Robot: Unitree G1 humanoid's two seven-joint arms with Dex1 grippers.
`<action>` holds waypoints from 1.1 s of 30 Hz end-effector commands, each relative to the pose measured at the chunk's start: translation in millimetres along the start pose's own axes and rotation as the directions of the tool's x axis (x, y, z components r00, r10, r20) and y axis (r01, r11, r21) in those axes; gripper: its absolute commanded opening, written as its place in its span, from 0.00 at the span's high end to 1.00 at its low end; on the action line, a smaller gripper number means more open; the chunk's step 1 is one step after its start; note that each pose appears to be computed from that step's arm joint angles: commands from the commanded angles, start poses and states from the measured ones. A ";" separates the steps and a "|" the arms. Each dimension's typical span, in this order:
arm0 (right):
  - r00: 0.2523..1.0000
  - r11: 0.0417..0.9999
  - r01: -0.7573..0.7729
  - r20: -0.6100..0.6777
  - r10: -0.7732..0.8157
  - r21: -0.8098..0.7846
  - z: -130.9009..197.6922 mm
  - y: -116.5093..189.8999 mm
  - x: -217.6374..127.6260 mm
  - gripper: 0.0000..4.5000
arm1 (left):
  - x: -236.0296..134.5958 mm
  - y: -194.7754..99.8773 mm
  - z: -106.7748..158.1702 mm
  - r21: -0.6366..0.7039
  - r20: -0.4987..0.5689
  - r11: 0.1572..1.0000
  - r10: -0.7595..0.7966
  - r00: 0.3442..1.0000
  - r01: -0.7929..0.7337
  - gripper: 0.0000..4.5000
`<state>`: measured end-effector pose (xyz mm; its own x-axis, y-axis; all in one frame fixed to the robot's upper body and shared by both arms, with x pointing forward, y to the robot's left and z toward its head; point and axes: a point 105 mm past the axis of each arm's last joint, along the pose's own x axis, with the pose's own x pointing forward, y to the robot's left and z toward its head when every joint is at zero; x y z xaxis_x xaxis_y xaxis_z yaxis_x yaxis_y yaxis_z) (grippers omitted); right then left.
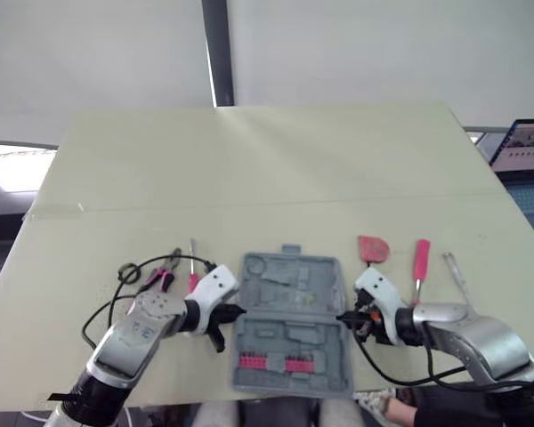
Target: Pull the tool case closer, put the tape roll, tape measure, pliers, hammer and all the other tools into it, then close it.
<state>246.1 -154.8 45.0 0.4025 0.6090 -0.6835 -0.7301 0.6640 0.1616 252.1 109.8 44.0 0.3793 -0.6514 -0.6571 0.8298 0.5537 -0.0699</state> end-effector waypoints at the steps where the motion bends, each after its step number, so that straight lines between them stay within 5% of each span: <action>1: 0.996 0.996 -0.079 0.046 0.081 -0.035 11.3 17.0 -4.2 0.99 | 3.8 -22.1 -1.4 -0.002 0.002 0.997 -0.082 0.997 0.082 0.99; 33: 0.996 0.996 -0.088 0.017 0.088 0.006 -2.7 27.8 -10.2 0.99 | 2.9 -53.5 -9.0 -0.060 -0.016 0.985 -0.164 0.986 0.163 0.99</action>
<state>225.8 -160.5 41.7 0.3703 0.6006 -0.7087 -0.7075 0.6767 0.2038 223.9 102.3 37.5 0.3222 -0.6583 -0.6804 0.8173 0.5560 -0.1509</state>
